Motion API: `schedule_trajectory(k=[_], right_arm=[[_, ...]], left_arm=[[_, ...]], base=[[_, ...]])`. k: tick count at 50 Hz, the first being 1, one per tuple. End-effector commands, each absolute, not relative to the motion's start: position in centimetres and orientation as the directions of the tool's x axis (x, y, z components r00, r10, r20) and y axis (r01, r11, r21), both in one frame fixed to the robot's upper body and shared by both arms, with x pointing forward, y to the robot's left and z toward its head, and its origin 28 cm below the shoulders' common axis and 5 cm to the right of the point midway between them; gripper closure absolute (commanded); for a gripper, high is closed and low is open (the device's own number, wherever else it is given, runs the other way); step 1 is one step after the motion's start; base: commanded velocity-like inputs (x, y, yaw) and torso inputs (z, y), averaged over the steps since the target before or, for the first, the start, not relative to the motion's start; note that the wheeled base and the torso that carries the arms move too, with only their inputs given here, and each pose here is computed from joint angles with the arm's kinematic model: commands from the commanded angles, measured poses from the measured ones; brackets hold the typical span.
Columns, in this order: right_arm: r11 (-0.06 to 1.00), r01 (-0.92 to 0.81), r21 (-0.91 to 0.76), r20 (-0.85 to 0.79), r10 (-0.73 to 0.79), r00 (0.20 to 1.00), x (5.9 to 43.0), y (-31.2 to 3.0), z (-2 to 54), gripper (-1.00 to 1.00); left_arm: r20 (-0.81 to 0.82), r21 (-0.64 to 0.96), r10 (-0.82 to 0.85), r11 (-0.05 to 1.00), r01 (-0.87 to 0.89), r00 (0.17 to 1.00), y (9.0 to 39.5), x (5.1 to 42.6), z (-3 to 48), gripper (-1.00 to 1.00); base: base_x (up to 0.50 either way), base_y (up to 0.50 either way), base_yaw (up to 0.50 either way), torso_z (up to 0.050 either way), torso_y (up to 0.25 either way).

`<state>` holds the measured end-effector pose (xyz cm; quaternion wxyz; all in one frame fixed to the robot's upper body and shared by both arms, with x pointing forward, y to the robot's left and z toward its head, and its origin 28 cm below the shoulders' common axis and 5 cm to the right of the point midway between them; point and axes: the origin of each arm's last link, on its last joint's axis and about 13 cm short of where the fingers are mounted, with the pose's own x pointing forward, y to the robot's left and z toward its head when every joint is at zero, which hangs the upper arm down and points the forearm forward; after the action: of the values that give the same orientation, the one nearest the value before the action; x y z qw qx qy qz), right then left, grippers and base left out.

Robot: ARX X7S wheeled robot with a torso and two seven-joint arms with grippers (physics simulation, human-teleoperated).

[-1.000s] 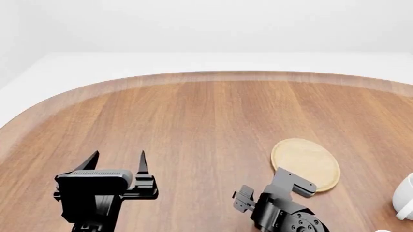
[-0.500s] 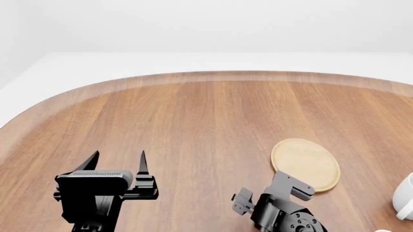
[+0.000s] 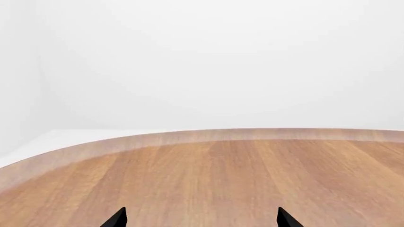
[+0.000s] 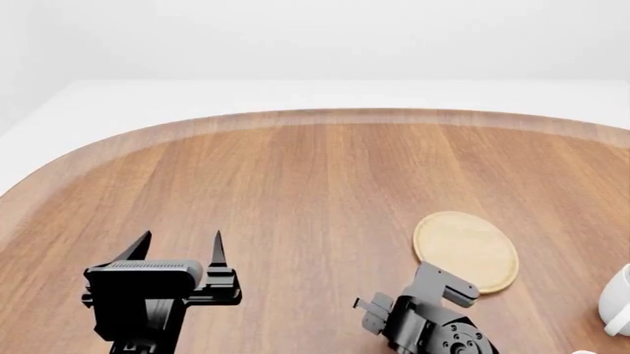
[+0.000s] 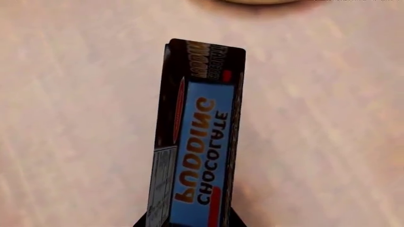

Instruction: Put the chocolate pudding to the left of the plate.

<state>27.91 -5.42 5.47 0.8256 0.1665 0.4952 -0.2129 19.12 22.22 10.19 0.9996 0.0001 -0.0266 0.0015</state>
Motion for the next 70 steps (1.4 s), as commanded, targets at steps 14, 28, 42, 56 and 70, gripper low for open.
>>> schedule_trajectory(k=[14,28,42,56,70], right_arm=[[0.943,0.325,0.077,-0.791,-0.141,0.595,25.4,-5.3,8.7,1.0],[0.981,0.185,0.056,-0.756,-0.079,0.65,24.7,-5.5,10.6,1.0],[0.998,0.065,0.014,-0.766,-0.031,0.642,27.6,-5.8,12.6,1.0],[0.996,0.023,-0.09,-0.774,-0.084,0.628,32.3,-6.1,15.5,1.0],[0.992,-0.016,-0.123,-0.826,-0.093,0.556,38.3,-5.9,16.8,1.0]], left_arm=[[0.06,-0.004,0.008,1.0,-0.007,0.998,22.3,19.0,10.4,-1.0],[0.064,0.002,0.008,1.0,-0.009,0.998,22.4,19.3,10.9,-1.0],[0.014,0.074,0.01,0.997,-0.011,1.0,22.4,21.6,13.6,-1.0],[-0.071,0.067,0.014,0.998,-0.009,0.997,23.0,27.6,17.0,-1.0],[-0.204,0.063,0.036,0.998,-0.024,0.978,23.3,34.4,18.1,-1.0]], base=[[0.0,0.0,0.0,0.0,0.0],[0.0,0.0,0.0,0.0,0.0],[0.0,0.0,0.0,0.0,0.0],[0.0,0.0,0.0,0.0,0.0],[0.0,0.0,0.0,0.0,0.0]])
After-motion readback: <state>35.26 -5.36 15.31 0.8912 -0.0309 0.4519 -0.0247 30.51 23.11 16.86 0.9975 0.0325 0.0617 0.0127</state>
